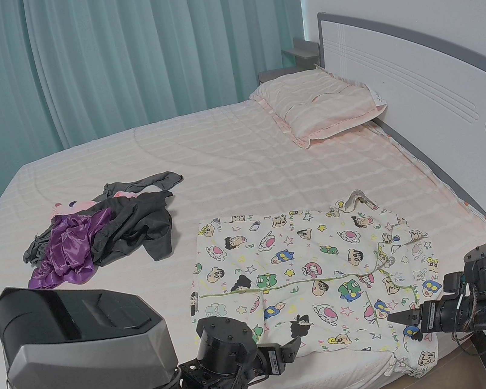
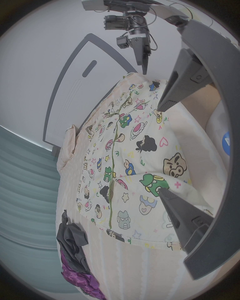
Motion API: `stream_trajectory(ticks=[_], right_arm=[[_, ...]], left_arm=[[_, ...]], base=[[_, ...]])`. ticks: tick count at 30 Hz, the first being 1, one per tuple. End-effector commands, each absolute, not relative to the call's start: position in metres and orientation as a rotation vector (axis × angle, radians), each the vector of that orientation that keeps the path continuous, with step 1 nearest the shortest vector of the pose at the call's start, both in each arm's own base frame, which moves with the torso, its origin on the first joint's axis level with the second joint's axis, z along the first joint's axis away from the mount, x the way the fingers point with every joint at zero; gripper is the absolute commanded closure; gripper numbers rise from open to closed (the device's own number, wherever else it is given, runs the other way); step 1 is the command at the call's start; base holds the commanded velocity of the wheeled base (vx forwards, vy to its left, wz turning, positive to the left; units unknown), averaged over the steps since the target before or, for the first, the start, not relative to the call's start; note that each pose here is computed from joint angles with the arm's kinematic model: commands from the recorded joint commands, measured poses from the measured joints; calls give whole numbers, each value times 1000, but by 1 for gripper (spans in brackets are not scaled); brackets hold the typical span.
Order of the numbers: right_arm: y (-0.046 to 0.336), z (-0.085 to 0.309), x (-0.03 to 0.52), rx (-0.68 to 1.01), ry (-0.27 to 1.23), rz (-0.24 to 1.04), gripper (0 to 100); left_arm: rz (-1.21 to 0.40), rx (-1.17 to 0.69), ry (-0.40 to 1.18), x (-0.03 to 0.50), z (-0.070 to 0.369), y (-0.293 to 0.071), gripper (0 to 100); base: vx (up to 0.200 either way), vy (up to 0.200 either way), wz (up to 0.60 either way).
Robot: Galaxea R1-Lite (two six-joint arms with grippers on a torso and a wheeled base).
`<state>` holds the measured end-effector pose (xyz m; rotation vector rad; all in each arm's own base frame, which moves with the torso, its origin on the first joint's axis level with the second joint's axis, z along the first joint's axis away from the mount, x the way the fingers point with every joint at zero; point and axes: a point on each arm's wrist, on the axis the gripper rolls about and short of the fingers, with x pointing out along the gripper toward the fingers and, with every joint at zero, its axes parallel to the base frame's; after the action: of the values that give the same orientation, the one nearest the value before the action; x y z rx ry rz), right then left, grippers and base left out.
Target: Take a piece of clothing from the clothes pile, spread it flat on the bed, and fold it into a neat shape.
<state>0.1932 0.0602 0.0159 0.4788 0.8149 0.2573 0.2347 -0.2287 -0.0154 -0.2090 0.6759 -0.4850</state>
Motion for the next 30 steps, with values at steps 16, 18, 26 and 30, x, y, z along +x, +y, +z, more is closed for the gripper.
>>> stream_trajectory(ticks=[16,18,26,30], right_arm=[[59,14,189,478,831,250,0],[59,14,189,478,831,250,0],[59,13,189,475,839,249,0],[59,11,189,474,847,249,0]], left_arm=[[-547,-309,696,220,-5,-238,0],[-543,-369,663,222,10,-235,0],[-467,-471,552,252,42,-207,0],[-394,-440,622,264,9,-204,0]], base=[[0,0,0],[0,0,0],[0,0,0],[0,0,0]])
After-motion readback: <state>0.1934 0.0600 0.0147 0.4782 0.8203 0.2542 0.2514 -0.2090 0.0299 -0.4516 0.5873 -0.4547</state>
